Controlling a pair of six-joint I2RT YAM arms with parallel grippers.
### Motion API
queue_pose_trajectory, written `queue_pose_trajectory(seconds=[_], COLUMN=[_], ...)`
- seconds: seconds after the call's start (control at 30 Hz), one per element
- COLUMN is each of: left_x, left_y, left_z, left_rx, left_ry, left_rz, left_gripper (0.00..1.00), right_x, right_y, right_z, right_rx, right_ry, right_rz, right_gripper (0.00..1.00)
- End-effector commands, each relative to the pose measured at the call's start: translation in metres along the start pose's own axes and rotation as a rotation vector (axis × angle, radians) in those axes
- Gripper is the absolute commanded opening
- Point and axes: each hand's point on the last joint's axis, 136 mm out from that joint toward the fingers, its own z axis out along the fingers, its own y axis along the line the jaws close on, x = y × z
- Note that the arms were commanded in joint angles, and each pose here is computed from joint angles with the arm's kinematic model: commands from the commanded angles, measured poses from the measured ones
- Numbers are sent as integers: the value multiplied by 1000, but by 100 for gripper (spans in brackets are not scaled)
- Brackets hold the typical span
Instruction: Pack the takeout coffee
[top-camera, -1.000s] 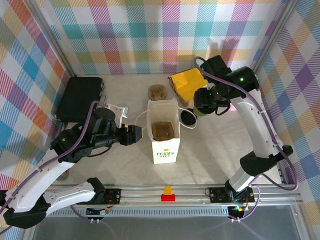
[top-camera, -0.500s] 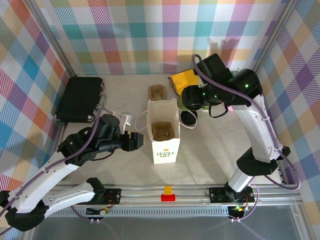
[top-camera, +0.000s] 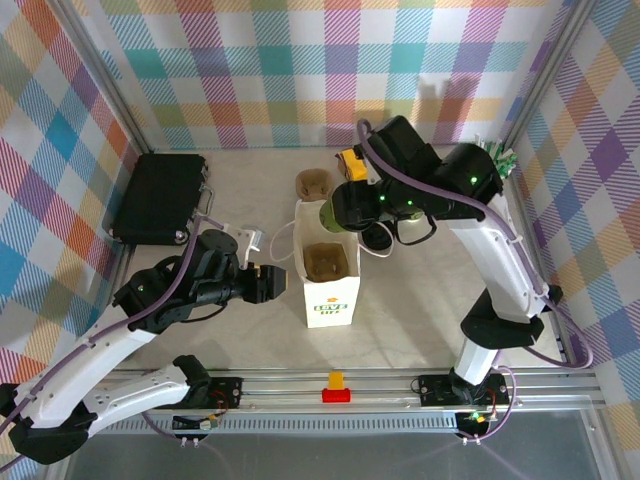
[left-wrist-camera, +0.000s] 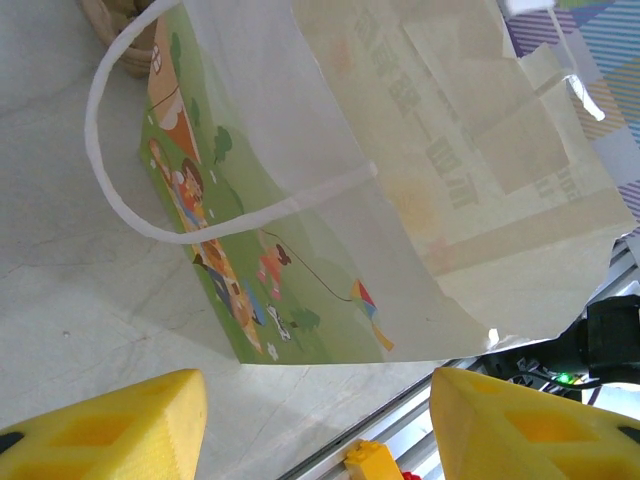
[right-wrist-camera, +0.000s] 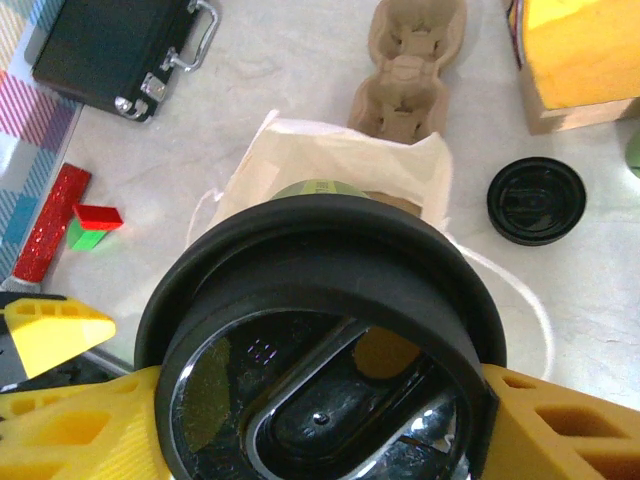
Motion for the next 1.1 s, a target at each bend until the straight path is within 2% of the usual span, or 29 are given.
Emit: queue_pose_trajectory(seconds=[0.0, 0.2, 0.43, 1.07], left_x=[-5, -4, 7, 32], left_y=[3, -2, -18, -34], left_z=[-4, -6, -3, 19], left_rx=[-4, 25, 131, 272], left_ry=[-37, -31, 7, 56], left_rz=[-15, -17, 9, 39], left_gripper=[60, 60, 59, 56], right_x=[37, 47, 59, 80], right_y=[-9, 4, 17, 9], right_z=[-5, 6, 25, 59], right_rx=[54, 56, 83, 196], right_ry=[147, 184, 241, 345], right_rz=[-9, -33, -60, -73], right_gripper=[63, 63, 62, 62])
